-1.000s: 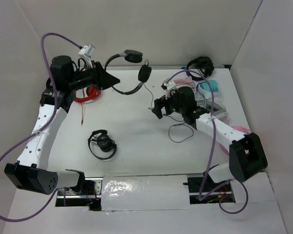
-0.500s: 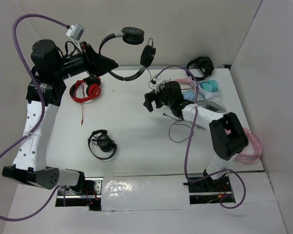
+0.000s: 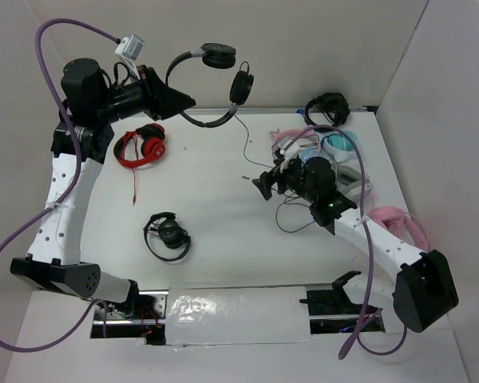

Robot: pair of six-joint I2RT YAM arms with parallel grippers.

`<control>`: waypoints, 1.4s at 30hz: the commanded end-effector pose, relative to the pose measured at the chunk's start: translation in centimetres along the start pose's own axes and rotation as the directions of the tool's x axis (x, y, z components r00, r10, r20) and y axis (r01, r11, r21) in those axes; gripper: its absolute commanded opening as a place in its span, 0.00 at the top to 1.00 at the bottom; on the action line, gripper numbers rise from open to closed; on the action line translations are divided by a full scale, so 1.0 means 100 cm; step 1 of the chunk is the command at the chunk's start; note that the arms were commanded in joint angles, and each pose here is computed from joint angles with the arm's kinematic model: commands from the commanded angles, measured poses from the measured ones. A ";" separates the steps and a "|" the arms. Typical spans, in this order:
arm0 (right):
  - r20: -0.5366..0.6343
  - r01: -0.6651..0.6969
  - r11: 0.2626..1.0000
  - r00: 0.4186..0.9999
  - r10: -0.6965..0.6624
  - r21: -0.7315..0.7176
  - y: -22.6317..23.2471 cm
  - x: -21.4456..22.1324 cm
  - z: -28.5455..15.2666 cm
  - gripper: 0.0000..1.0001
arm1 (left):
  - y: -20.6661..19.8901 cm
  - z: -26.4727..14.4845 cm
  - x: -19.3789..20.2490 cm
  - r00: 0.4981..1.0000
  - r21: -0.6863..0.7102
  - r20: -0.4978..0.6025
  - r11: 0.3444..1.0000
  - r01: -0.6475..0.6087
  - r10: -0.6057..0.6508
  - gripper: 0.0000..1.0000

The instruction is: Wrap the headphones

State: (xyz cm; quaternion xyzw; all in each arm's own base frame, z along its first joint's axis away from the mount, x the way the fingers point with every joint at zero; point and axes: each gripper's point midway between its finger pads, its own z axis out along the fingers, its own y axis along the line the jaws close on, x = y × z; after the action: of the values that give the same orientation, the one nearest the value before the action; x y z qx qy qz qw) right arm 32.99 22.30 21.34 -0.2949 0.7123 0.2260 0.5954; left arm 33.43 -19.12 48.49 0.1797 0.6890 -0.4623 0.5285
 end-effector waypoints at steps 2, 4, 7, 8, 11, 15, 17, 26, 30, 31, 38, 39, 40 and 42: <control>-0.072 0.106 0.992 0.992 -0.100 0.075 -0.039 0.005 -0.002 0.00 | -0.019 -0.006 -0.022 0.996 0.046 0.065 0.997 -0.066 0.063 1.00; -0.117 0.185 0.982 0.977 -0.179 0.047 -0.055 0.017 0.004 0.00 | -0.021 -0.006 -0.022 0.996 0.052 0.062 0.996 -0.074 0.071 1.00; -0.202 0.201 0.979 0.960 -0.194 0.017 -0.084 0.042 0.022 0.00 | -0.022 -0.006 -0.025 0.995 0.056 0.060 0.995 -0.087 0.083 1.00; -0.237 0.191 0.982 0.954 -0.184 0.006 -0.094 0.049 0.032 0.00 | -0.021 -0.006 -0.027 0.994 0.054 0.061 0.994 -0.090 0.086 1.00; -0.254 0.200 0.979 0.949 -0.185 0.033 -0.116 0.041 0.051 0.00 | -0.022 -0.005 -0.029 0.994 0.063 0.056 0.994 -0.094 0.090 1.00; -0.333 0.178 0.984 0.929 -0.160 0.023 -0.136 0.064 0.075 0.02 | -0.022 -0.004 -0.032 0.994 0.072 0.053 0.993 -0.097 0.093 1.00; -0.355 0.168 0.986 0.923 -0.151 0.018 -0.140 0.068 0.080 0.04 | -0.024 -0.006 -0.034 0.994 0.073 0.057 0.992 -0.102 0.098 1.00; -0.427 0.132 0.990 0.893 -0.142 -0.054 -0.128 0.089 0.083 0.73 | -0.031 -0.012 -0.054 0.987 0.062 0.101 0.989 -0.134 0.128 1.00; -0.431 0.065 0.997 0.899 -0.081 -0.052 -0.118 0.096 0.065 1.00 | -0.014 -0.013 -0.056 0.987 0.007 0.116 0.993 -0.114 0.112 1.00; -0.403 0.068 0.997 0.912 -0.076 -0.035 -0.114 0.082 0.060 1.00 | -0.003 -0.011 -0.056 0.989 -0.030 0.121 0.996 -0.088 0.091 1.00; -0.346 -0.048 0.999 0.937 0.048 0.010 -0.040 0.081 0.022 1.00 | 0.132 0.019 -0.035 0.987 -0.306 0.140 0.945 0.115 -0.075 1.00; -0.356 -0.048 0.999 0.933 0.046 0.004 -0.030 0.082 0.018 1.00 | 0.150 0.021 -0.027 0.983 -0.352 0.138 0.922 0.163 -0.121 1.00; -0.363 -0.023 1.000 0.932 0.021 0.000 -0.014 0.081 0.014 1.00 | 0.167 0.022 -0.024 0.980 -0.398 0.145 0.899 0.181 -0.133 1.00; -0.413 0.002 1.000 0.911 -0.003 -0.002 0.009 0.084 0.009 1.00 | 0.197 0.031 -0.006 0.974 -0.431 0.130 0.874 0.226 -0.188 1.00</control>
State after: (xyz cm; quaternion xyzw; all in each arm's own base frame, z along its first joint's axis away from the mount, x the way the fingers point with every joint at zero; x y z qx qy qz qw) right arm 33.32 20.61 11.38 -0.3499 0.8209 0.1762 0.4154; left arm 46.52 -13.51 42.99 0.0238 0.7519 -0.3865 0.5336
